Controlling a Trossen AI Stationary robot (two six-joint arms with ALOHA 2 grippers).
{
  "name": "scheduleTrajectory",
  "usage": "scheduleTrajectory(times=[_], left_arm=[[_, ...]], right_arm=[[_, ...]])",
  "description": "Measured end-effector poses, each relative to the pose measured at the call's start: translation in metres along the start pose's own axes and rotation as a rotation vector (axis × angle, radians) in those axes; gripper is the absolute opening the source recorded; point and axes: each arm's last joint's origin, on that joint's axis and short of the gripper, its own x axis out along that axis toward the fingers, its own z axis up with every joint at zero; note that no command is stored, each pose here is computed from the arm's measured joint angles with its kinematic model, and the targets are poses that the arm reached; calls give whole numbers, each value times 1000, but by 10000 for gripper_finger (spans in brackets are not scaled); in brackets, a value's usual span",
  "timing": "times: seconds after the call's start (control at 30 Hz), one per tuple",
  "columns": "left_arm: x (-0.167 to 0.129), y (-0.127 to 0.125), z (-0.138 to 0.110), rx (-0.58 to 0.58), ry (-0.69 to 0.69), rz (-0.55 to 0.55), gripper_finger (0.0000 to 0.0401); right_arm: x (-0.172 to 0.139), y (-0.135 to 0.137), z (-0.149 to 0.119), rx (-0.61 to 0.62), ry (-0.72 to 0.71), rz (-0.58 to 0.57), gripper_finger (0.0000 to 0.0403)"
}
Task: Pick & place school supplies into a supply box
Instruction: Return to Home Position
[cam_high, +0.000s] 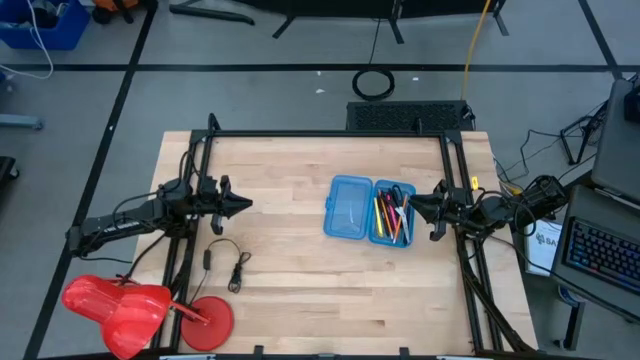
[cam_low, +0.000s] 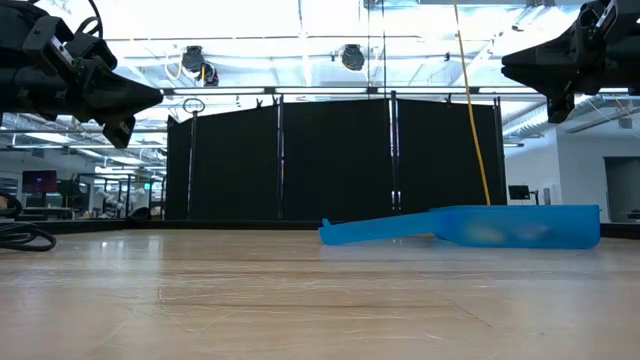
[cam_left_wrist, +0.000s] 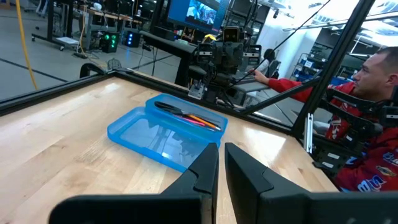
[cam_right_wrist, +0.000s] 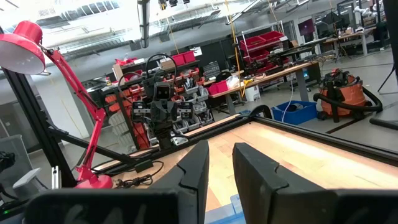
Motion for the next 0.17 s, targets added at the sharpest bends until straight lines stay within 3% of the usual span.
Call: scheduleTrajectory(times=[0.17], left_arm=[[0,0,0,0,0,0,31]], right_arm=[[0,0,0,0,0,0,61]])
